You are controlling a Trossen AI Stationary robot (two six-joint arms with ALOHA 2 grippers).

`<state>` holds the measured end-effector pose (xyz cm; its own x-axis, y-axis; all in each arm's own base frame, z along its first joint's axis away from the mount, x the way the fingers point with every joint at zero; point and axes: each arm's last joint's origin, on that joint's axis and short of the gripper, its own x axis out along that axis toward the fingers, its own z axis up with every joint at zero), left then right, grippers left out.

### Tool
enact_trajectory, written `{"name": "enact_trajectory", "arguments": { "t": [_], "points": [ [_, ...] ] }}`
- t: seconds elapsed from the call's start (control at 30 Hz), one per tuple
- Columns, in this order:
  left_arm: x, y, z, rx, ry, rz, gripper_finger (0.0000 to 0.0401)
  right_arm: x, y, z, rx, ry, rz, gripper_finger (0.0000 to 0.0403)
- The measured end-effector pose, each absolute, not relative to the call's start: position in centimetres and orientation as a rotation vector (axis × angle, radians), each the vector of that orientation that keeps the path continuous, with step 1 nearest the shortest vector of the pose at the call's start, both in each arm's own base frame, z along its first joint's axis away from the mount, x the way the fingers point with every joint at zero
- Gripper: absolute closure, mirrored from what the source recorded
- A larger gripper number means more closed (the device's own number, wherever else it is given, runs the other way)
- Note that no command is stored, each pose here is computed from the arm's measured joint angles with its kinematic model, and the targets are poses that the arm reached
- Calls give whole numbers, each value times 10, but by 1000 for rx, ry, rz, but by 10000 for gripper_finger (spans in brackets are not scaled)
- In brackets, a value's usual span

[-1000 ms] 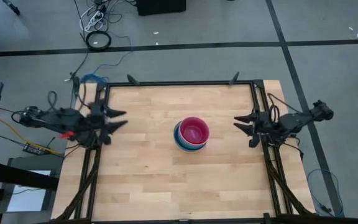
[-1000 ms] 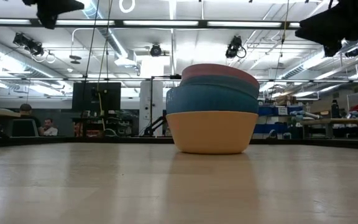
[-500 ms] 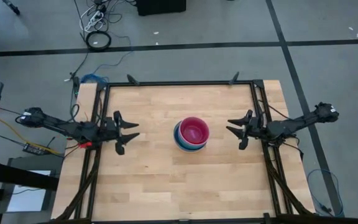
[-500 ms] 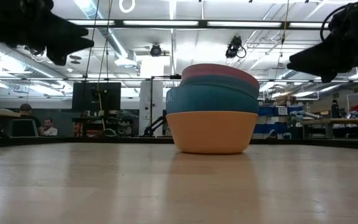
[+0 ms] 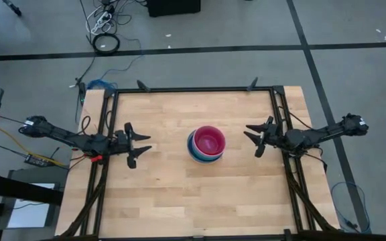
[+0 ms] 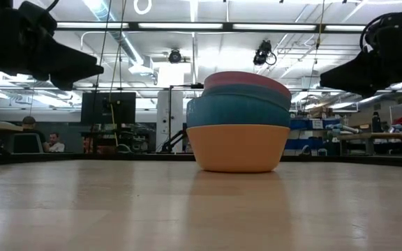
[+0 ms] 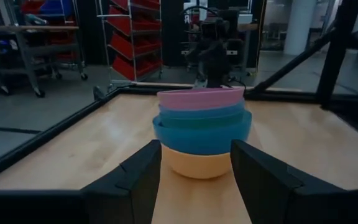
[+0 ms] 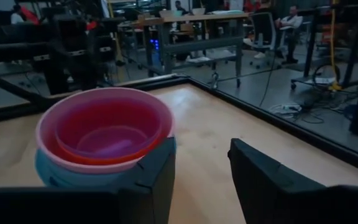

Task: Nest bowls inside each other
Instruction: Return to Home Position

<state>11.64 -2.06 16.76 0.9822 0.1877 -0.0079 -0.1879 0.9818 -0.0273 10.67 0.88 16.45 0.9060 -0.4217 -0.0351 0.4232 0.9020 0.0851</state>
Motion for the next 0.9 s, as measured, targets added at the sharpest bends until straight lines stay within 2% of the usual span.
{"name": "enact_trajectory", "arguments": {
  "t": [0.27, 0.9],
  "points": [
    [116, -18, 164, 16, 43, 282, 199, 107, 8, 164, 53, 26, -442, 264],
    [116, -18, 165, 13, 37, 283, 199, 107, 8, 164, 54, 22, -441, 261]
  ]
}}
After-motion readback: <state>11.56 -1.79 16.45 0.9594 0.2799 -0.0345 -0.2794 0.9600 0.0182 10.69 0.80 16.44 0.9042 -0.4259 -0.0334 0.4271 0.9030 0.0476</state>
